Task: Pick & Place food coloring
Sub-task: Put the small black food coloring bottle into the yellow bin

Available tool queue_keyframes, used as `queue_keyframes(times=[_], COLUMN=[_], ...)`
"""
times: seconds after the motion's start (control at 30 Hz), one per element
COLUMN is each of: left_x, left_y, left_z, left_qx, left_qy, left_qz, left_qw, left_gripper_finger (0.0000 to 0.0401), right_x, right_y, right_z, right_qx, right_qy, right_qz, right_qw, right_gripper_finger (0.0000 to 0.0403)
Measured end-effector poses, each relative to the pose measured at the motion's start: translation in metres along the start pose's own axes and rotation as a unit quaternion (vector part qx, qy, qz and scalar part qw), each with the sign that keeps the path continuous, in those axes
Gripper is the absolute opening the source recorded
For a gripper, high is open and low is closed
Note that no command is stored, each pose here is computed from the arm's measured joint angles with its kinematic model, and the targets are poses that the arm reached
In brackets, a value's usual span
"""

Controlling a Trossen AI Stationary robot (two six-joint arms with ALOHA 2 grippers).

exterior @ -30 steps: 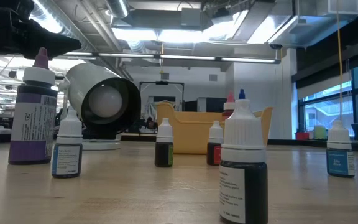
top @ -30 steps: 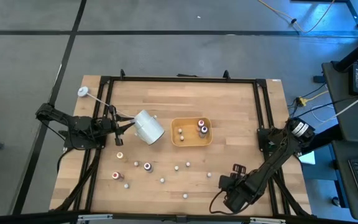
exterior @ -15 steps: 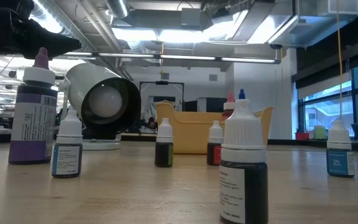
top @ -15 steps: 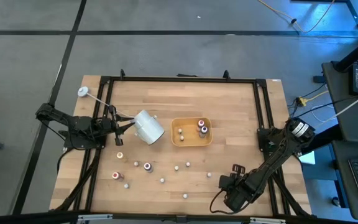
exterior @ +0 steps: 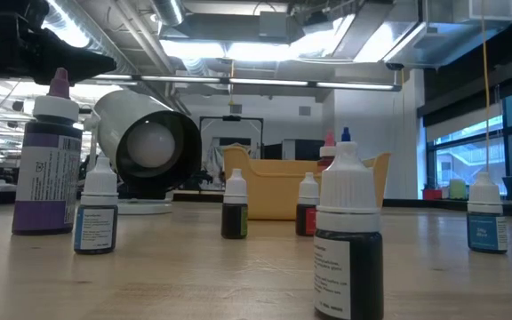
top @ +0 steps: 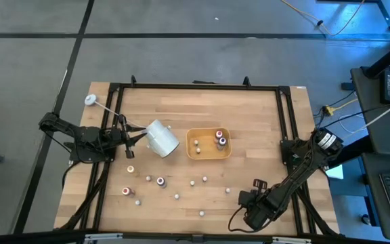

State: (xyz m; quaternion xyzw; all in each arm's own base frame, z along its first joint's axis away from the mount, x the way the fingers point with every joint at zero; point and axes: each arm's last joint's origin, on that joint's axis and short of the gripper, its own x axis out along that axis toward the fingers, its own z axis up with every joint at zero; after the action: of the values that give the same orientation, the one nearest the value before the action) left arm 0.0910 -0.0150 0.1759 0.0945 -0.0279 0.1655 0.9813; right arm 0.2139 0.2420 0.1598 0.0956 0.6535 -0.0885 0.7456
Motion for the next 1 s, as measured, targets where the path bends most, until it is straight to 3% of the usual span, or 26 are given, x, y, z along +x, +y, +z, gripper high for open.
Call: queue_keyframes(times=[0.23, 0.37, 0.53, 0.7, 0.8, 1.0], left_x=[0.000, 0.000, 0.000, 0.000, 0.000, 0.000], left_y=[0.000, 0.000, 0.000, 0.000, 0.000, 0.000], left_z=[0.000, 0.000, 0.000, 0.000, 0.000, 0.000], left_qx=[0.000, 0.000, 0.000, 0.000, 0.000, 0.000], left_qy=[0.000, 0.000, 0.000, 0.000, 0.000, 0.000], left_qz=[0.000, 0.000, 0.000, 0.001, 0.001, 0.001], left_qw=[1.000, 1.000, 1.000, 1.000, 1.000, 1.000], left_gripper_finger=[0.0088, 0.0088, 0.0088, 0.0088, 0.0088, 0.0088], right_x=[0.000, -0.008, -0.041, -0.071, -0.082, -0.099], right_y=[0.000, 0.002, -0.010, -0.038, -0.058, -0.102], right_z=[0.000, 0.001, 0.015, 0.054, 0.088, 0.152], right_qx=[0.000, 0.001, 0.011, 0.002, -0.027, -0.077], right_qy=[-0.001, 0.019, 0.037, 0.023, 0.015, -0.073], right_qz=[0.002, 0.003, -0.016, -0.050, -0.042, -0.028], right_qw=[1.000, 1.000, 0.999, 0.998, 0.999, 0.994], right_gripper_finger=[0.0062, 0.0061, 0.0061, 0.0061, 0.0061, 0.0061])
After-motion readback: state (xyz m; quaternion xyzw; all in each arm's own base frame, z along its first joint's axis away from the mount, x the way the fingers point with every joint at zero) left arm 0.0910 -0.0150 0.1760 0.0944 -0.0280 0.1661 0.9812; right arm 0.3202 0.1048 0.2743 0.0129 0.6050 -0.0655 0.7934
